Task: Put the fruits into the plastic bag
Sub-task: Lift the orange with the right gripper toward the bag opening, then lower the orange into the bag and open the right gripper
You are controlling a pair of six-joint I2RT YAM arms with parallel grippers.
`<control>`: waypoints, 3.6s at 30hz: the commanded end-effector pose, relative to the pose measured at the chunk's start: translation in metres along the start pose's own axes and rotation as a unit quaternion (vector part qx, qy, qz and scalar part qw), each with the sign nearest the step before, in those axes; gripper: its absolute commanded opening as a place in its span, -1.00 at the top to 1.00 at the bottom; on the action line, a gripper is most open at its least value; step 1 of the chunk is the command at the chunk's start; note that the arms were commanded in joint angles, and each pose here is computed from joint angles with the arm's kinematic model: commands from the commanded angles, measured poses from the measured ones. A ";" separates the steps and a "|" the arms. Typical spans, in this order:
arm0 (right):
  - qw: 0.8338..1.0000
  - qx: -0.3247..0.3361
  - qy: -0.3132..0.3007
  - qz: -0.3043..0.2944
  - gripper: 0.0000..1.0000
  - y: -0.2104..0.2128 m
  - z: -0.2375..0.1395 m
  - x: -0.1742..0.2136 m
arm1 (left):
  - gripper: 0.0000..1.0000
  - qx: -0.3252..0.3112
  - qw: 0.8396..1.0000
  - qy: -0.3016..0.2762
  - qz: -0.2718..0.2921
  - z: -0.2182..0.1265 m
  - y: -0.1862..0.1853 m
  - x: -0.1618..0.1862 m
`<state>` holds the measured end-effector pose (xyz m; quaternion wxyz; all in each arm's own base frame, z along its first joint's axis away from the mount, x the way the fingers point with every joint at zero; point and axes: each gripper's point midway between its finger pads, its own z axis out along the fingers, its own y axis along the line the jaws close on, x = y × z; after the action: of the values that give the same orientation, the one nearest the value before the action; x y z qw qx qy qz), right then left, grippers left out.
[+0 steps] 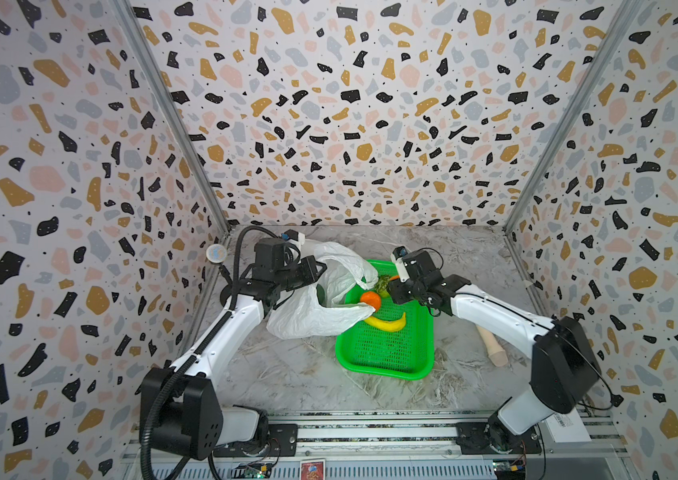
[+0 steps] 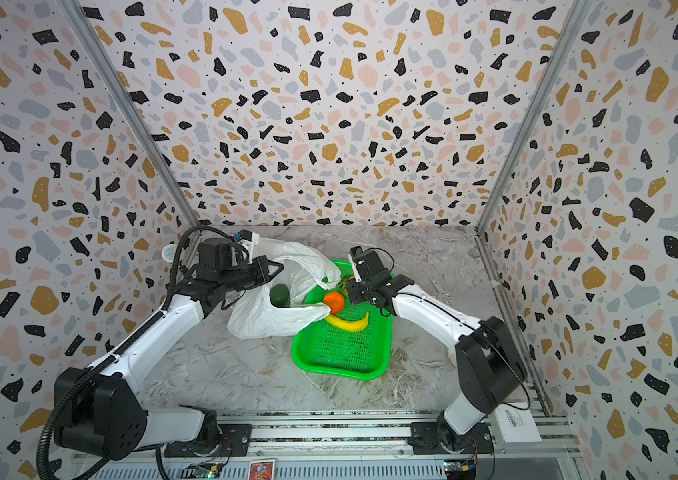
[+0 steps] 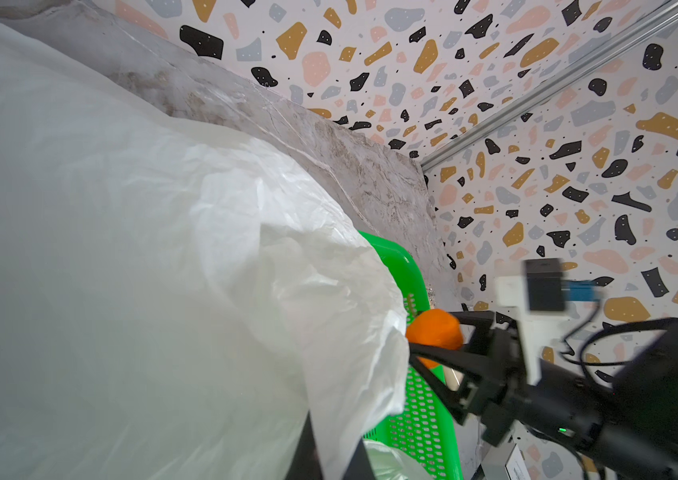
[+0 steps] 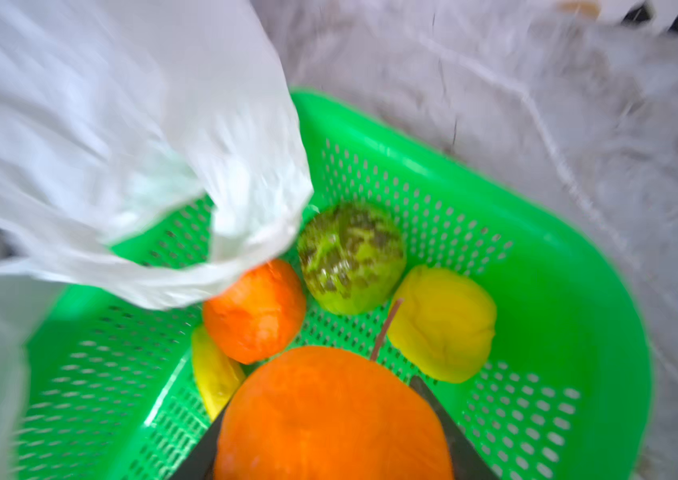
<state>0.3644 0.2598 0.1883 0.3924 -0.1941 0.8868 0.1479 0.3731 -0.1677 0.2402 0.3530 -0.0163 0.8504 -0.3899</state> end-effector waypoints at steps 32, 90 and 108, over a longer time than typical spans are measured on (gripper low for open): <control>0.946 -0.313 -0.075 0.021 -0.72 0.160 -0.018 -0.085 | 1.00 0.010 0.999 -0.046 0.028 -0.017 -0.021 -0.021; 0.998 -0.031 0.004 0.050 -0.06 0.042 0.063 0.014 | 1.00 -0.018 0.999 -0.034 0.036 -0.011 -0.003 -0.011; 0.942 -0.322 -0.083 -0.043 -0.14 0.166 -0.022 -0.039 | 1.00 -0.022 0.997 -0.057 0.040 -0.018 -0.008 -0.021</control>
<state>0.3319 0.3709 0.2523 0.4468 -0.2559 0.7730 0.3705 0.3752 -0.1567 0.2537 0.3942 -0.0145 0.8471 -0.3560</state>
